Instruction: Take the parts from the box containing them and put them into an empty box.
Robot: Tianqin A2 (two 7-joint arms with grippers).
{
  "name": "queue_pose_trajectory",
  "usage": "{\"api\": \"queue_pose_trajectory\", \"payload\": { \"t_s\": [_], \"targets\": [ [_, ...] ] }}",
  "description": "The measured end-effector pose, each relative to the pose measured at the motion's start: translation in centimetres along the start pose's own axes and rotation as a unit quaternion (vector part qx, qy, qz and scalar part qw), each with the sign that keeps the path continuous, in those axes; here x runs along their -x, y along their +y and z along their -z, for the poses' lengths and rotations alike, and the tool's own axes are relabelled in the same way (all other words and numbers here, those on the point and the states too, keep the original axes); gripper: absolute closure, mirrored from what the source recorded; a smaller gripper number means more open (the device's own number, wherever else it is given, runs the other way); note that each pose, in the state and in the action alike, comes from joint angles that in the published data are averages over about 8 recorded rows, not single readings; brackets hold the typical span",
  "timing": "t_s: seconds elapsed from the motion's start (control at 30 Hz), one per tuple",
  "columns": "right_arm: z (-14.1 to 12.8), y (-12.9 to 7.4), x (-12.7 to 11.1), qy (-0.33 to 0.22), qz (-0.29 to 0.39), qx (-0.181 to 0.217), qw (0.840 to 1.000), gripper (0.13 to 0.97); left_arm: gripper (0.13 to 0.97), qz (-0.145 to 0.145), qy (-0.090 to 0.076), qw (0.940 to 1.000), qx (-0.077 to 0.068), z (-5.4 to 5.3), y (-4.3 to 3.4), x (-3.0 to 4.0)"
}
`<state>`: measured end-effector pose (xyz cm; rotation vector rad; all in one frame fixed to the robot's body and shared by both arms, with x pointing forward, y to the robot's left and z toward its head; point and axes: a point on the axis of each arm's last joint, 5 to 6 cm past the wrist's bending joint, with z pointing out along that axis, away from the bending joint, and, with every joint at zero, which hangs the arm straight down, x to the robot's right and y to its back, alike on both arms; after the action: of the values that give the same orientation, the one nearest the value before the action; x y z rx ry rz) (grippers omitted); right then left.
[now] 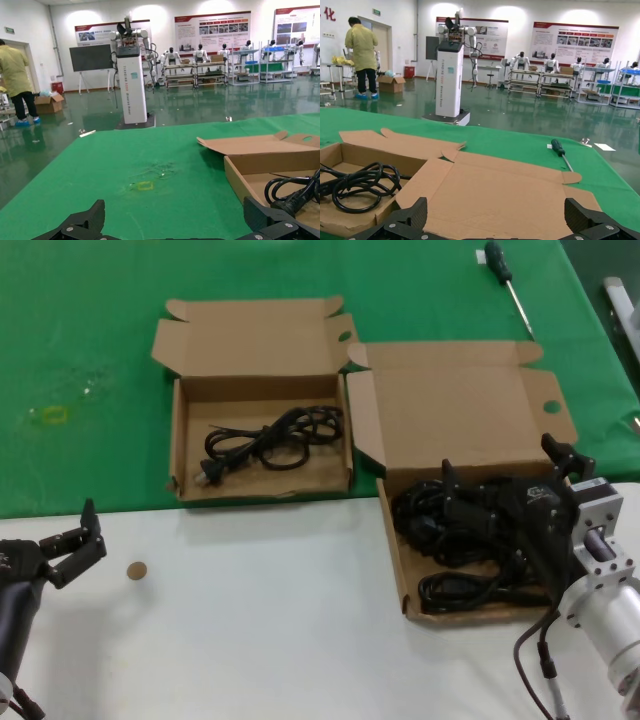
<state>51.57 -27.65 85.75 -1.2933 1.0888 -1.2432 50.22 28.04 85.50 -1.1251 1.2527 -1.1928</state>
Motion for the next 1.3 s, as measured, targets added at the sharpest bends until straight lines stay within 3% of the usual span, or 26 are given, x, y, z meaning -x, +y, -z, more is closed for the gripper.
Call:
{"api": "queue_pose_trajectory", "payload": {
  "t_s": [1.3],
  "targets": [
    [0.00,0.00,0.00,0.000,0.000,0.000,1.000,0.130,0.132,0.000,0.000,1.0000,0.000,0.00,0.00,0.00]
  ]
}}
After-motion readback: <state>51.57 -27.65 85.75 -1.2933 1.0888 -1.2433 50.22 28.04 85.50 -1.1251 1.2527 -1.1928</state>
